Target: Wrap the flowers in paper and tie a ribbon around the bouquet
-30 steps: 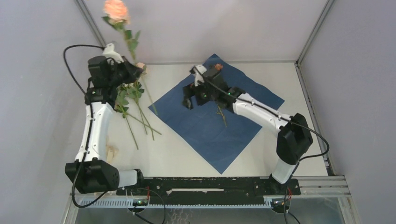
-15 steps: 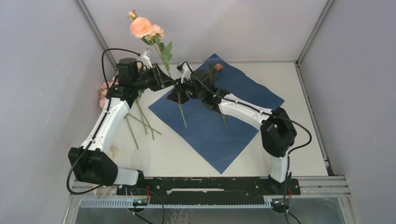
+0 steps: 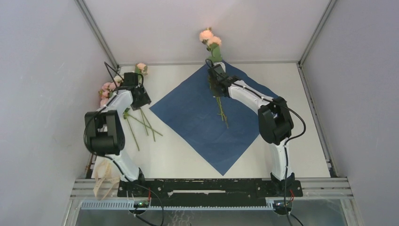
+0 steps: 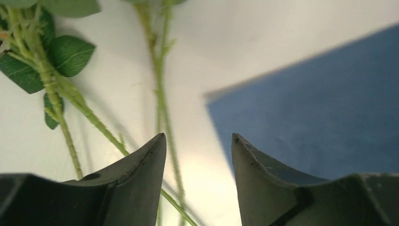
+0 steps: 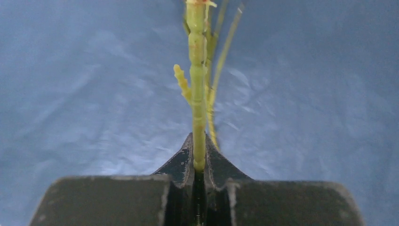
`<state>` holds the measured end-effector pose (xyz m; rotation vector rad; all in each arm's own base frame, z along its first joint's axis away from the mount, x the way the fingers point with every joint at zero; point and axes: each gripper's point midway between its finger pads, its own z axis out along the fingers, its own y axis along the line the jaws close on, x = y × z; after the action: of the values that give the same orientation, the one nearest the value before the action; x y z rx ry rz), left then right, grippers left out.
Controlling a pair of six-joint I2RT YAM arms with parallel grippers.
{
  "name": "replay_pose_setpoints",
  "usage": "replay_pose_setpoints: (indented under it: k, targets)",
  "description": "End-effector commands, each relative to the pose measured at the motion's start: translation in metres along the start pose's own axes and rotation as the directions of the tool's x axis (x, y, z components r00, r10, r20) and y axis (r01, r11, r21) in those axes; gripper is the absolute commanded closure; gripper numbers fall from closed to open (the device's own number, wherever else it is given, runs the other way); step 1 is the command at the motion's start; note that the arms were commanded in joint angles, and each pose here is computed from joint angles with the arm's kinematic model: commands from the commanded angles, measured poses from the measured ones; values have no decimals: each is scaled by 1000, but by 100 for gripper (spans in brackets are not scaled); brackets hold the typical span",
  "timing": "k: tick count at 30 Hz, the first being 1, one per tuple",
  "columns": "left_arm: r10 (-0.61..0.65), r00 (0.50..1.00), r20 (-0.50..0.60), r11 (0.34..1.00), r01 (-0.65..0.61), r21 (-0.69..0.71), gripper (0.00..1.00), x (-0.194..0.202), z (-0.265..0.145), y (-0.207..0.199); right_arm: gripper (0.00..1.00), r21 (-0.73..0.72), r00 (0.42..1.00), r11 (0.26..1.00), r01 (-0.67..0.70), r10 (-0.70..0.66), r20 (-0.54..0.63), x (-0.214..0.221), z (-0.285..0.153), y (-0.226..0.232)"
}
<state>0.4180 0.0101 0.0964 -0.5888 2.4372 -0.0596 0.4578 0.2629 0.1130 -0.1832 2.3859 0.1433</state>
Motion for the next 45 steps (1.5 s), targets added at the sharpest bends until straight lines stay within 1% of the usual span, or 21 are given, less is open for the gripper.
replay_pose_setpoints:
  k: [1, 3, 4, 6, 9, 12, 15, 17, 21, 29, 31, 32, 34, 35, 37, 41, 45]
  targets:
    - [62, 998, -3, 988, -62, -143, 43, -15, 20, 27, 77, 144, 995, 987, 74, -64, -73, 12, 0, -29]
    - [66, 998, -20, 984, -68, -166, 45, -14, 27, 30, 59, 152, 994, 986, 65, -50, -97, 17, 3, -33]
    - [68, 997, -26, 981, -72, -180, 46, -13, 30, 33, 53, 155, 993, 986, 64, -48, -106, 20, 5, -34]
    - [63, 997, -33, 977, -68, -204, 49, -10, 34, 37, 48, 145, 992, 986, 78, -63, -105, 22, 3, -30]
    - [54, 997, -46, 975, -62, -213, 56, -6, 38, 41, 48, 131, 992, 986, 104, -92, -90, 20, -4, -23]
    - [51, 997, -55, 974, -61, -217, 69, -3, 40, 43, 48, 108, 993, 989, 103, -96, -72, 17, -12, -16]
    - [49, 996, -74, 973, -64, -220, 77, 2, 42, 46, 48, 72, 995, 993, 89, -86, -52, 14, -21, -11]
    - [45, 995, -84, 973, -63, -222, 78, 5, 43, 49, 48, 64, 996, 994, 84, -81, -42, 13, -26, -12]
    - [31, 995, -91, 969, -52, -243, 72, 6, 45, 60, 48, 56, 997, 995, 81, -80, -17, 8, -37, -12]
    - [48, 988, -144, 970, -81, -229, 71, 15, 56, 61, 48, 28, 996, 995, 92, -92, 1, 5, -46, -5]
    - [54, 986, -155, 972, -88, -219, 74, 17, 58, 60, 47, 26, 995, 995, 95, -95, 1, 6, -46, -4]
    - [54, 985, -164, 973, -89, -214, 77, 19, 58, 60, 48, 25, 996, 995, 94, -94, 1, 6, -47, -4]
    - [44, 984, -175, 976, -80, -203, 89, 23, 55, 60, 48, 26, 995, 995, 96, -96, 0, 6, -47, -4]
    - [38, 985, -168, 977, -72, -200, 92, 23, 52, 59, 48, 27, 995, 995, 99, -99, -1, 7, -48, -5]
    - [30, 991, -133, 980, -55, -191, 95, 16, 41, 58, 48, 28, 995, 994, 103, -103, 1, 6, -50, -5]
    - [14, 1000, -12, 992, -15, -127, 96, -16, 0, 47, 48, 27, 994, 994, 109, -110, 17, 2, -56, -4]
    - [39, 996, 83, 999, -36, -33, 96, -41, -39, 30, 48, -22, 994, 995, 102, -101, 43, -5, -66, 7]
